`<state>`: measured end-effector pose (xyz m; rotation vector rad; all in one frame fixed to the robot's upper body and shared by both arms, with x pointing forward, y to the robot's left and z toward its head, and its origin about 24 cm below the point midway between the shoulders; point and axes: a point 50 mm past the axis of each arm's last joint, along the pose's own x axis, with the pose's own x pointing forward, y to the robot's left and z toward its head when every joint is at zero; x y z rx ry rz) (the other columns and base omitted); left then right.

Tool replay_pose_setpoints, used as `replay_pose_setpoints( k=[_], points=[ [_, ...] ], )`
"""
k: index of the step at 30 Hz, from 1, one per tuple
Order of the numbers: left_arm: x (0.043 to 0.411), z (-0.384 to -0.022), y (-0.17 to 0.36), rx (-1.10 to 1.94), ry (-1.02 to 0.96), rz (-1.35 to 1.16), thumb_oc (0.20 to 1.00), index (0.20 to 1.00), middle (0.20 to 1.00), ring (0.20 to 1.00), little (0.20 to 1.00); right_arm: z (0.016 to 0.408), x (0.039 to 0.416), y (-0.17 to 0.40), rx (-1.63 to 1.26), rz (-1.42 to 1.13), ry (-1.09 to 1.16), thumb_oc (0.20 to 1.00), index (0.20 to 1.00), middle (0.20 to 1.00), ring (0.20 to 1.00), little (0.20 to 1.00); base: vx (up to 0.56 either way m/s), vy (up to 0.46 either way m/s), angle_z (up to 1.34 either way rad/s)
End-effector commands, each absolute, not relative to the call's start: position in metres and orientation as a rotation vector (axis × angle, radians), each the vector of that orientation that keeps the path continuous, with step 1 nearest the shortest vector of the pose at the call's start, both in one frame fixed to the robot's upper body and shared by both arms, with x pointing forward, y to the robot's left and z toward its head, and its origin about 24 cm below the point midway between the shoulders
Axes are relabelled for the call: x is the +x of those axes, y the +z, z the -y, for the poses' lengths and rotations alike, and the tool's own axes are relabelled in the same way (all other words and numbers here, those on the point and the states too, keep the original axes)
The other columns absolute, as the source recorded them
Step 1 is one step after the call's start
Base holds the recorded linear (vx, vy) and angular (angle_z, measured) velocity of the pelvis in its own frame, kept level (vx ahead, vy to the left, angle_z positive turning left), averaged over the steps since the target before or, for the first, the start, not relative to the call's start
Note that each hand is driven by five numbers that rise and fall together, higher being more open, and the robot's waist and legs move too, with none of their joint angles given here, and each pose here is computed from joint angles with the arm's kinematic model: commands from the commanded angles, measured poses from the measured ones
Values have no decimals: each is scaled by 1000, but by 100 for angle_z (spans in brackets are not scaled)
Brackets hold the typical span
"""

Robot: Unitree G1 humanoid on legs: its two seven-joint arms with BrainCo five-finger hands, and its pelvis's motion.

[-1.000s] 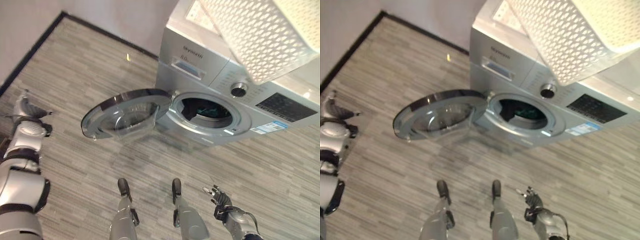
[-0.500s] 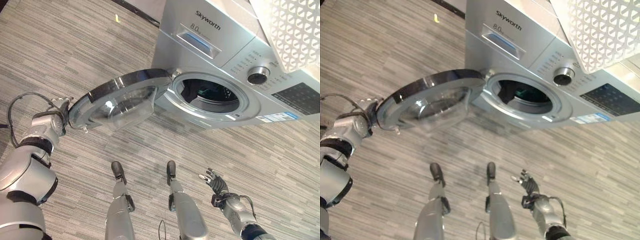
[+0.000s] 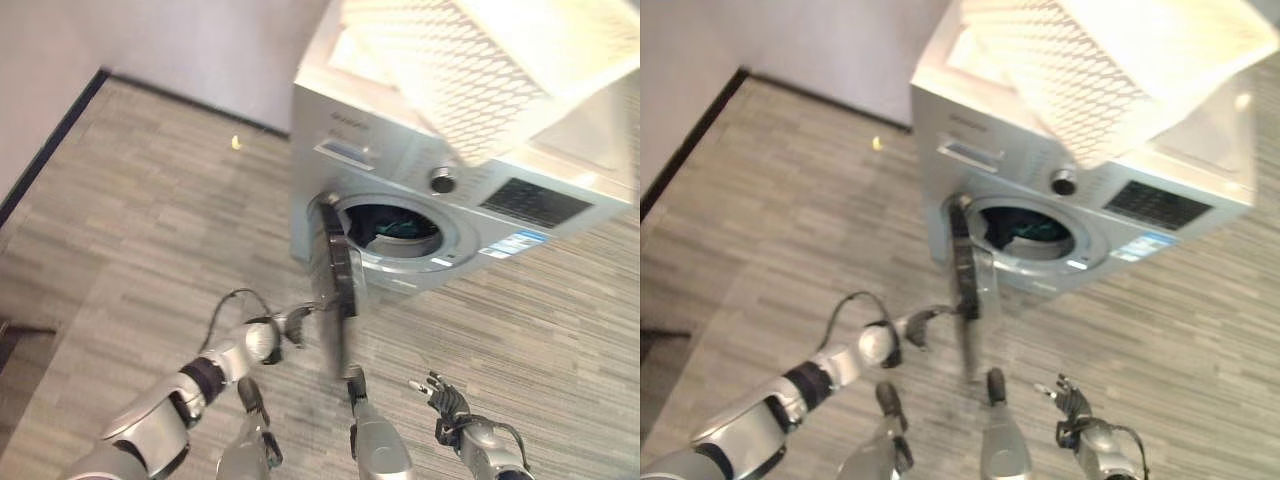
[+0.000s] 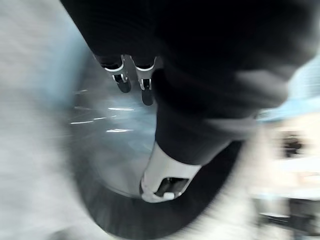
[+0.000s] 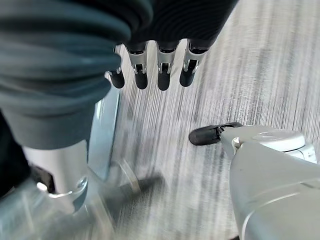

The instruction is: Grab the laundry basket,head to the washer,open it,put in the laundry and shut it.

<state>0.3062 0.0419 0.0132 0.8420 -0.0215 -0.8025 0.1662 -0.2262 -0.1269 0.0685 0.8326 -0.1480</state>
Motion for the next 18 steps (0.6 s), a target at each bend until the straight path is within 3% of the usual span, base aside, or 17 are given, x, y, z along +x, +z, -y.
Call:
replay_pose_setpoints(
  k=[1, 5, 8, 17, 18],
  points=[
    [319, 24, 76, 649, -759, 296, 1000, 1000, 1000, 1000, 1000, 261, 152, -126, -63, -878, -220, 1000, 1000, 1000, 1000, 1000, 23, -24, -26],
    [315, 39, 121, 456, -727, 450, 1000, 1000, 1000, 1000, 1000, 276, 129, -132, -94, -957, -308, 1000, 1000, 1000, 1000, 1000, -17, -44, -28],
    [311, 21, 129, 378, -715, 485, 1000, 1000, 1000, 1000, 1000, 277, 110, -140, -114, -1030, -328, 1000, 1000, 1000, 1000, 1000, -45, -42, -7],
    [295, -51, 55, 242, -598, 173, 1000, 1000, 1000, 1000, 1000, 264, 92, -149, -9, -1068, -385, 1000, 1000, 1000, 1000, 1000, -28, -49, 16],
    [284, -83, 25, 185, -509, 47, 1000, 1000, 1000, 1000, 1000, 256, 97, -150, 24, -1047, -372, 1000, 1000, 1000, 1000, 1000, -9, -39, 25]
  ],
)
